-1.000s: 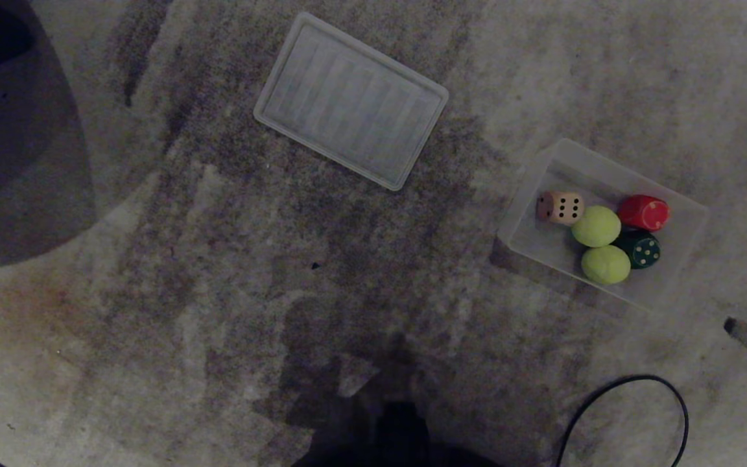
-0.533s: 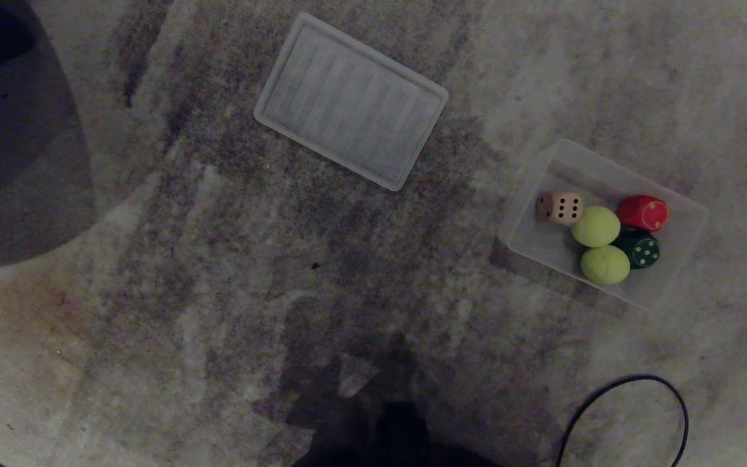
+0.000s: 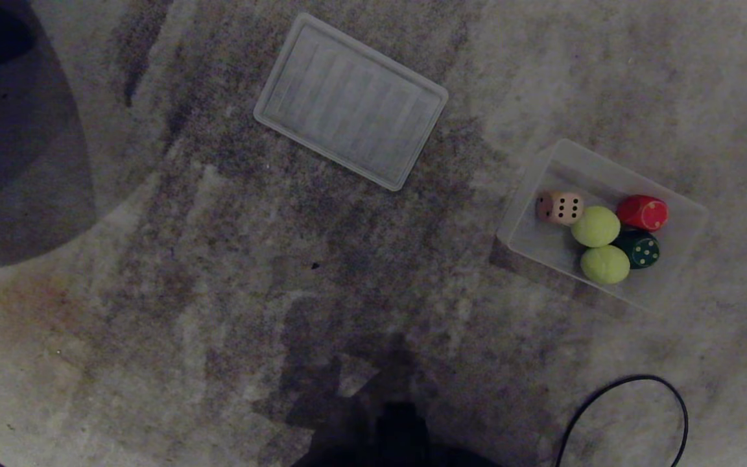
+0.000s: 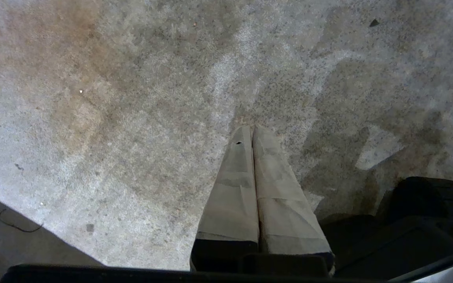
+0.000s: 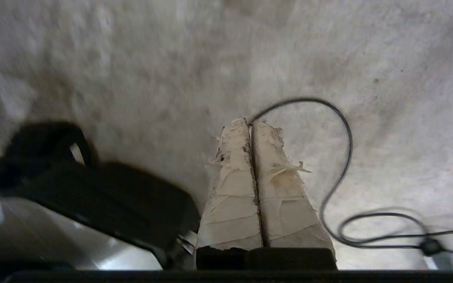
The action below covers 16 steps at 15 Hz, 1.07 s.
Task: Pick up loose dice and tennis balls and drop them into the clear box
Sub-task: Pick up toys out of the box
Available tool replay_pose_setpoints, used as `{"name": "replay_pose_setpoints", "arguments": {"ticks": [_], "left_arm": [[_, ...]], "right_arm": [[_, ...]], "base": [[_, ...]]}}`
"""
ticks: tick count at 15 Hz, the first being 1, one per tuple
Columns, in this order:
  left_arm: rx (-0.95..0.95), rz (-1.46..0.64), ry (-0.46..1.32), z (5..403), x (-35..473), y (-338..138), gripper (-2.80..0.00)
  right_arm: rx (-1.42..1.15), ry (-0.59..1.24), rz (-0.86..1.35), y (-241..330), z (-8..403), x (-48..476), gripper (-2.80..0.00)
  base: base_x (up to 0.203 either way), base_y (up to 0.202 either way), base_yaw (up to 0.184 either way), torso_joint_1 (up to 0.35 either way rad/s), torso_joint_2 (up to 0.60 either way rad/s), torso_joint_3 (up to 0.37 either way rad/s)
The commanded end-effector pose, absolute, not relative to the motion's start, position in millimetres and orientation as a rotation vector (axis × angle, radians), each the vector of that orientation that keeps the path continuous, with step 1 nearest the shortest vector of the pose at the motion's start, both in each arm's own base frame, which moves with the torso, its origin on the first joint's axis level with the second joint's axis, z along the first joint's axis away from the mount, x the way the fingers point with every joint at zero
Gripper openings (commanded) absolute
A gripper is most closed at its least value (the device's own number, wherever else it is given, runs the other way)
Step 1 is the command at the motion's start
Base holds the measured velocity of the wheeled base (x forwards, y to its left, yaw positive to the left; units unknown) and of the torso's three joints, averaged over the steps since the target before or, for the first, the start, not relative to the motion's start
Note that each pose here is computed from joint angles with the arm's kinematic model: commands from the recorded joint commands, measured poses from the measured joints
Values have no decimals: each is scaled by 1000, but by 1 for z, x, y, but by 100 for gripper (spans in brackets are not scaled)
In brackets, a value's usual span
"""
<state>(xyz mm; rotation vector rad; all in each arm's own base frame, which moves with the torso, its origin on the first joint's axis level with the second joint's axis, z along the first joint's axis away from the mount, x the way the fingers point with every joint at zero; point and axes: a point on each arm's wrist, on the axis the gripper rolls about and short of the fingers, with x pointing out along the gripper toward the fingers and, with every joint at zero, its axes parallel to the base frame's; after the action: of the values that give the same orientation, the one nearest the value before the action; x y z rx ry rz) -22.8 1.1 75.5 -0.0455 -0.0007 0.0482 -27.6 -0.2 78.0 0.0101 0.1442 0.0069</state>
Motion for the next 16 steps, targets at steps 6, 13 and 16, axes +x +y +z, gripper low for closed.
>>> {"name": "replay_pose_setpoints", "arguments": {"ticks": [6, 13, 16], "left_arm": [[-46, 49, 2, 75, -23, 1, -280], [-36, 45, 2, 75, -23, 1, -280], [-43, 48, 2, 75, -23, 1, -280]], "right_arm": [[30, 121, 9, 0, 76, -30, -280], [30, 121, 9, 0, 76, -30, -280], [30, 121, 9, 0, 76, -30, -280]], "base": [[0, 0, 0, 0, 0, 0], [0, 0, 0, 0, 0, 6], [0, 0, 0, 2, 5, 147]]}}
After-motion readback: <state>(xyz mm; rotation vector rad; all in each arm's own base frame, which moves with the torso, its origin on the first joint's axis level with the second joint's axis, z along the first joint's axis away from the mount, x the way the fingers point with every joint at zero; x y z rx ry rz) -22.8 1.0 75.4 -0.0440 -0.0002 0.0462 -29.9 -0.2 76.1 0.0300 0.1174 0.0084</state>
